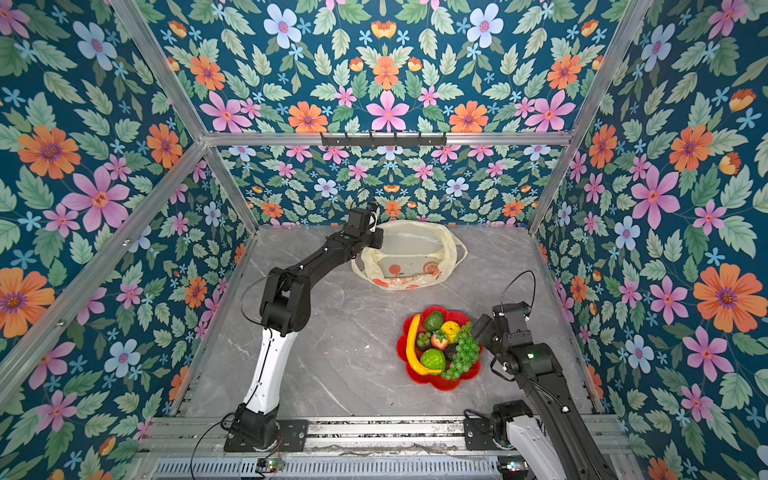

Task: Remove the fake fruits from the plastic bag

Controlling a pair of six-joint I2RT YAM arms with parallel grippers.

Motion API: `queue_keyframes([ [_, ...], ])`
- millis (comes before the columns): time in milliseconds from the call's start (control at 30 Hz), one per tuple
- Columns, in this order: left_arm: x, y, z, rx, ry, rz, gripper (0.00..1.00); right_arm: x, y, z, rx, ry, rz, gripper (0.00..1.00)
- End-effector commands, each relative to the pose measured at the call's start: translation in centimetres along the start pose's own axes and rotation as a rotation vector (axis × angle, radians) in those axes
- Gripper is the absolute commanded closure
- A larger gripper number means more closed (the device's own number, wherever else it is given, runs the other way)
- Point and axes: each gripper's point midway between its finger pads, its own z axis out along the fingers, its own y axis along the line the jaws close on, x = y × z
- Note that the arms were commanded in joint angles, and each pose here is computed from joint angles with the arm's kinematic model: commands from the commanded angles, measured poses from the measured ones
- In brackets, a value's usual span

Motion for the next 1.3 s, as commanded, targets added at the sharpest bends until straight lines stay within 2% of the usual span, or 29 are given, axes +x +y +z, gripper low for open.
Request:
queue_keyframes([
  [0,-0.4,0.1,0.0,-0.010,0.011,0.035,0.76,-0.3,0.0,0.0,-0.003,-0.020,0.029,0.07],
  [67,-0.8,-0.1,-0.4,-0.006,0.007,0.033,0.66,-0.1,-0.2,0.1,0.005,-0.017,0.029,0.07],
  [233,-2.4,-0.8,-3.1,-0.039,0.005,0.038,0.27,0.2,-0.6,0.2,0.014,-0.013,0.055,0.06],
  [367,-3.2,-0.8,-5.7,-0.052,0.023,-0.008,0.02,0.5,-0.9,0.3,0.014,-0.009,0.078,0.05],
  [600,-3.2,-0.4,-11.5,-0.061,0.024,-0.126,0.00,1.2,-1.2,0.4,-0.002,0.001,0.122,0.03],
  [767,-1.0,0.8,-16.9,-0.090,-0.037,-0.241,0.00,2.2,-1.0,0.6,-0.075,0.008,0.185,0.01],
  [900,2.4,1.9,-20.0,-0.109,-0.085,-0.312,0.00,3.1,-0.3,0.8,-0.187,0.006,0.226,0.01],
  [1033,6.1,2.6,-21.7,-0.115,-0.116,-0.364,0.00,4.4,0.5,1.2,-0.287,0.038,0.239,0.01],
  [1267,10.2,3.7,-22.5,-0.157,-0.097,-0.372,0.00,5.9,0.3,1.4,-0.336,0.077,0.257,0.01],
])
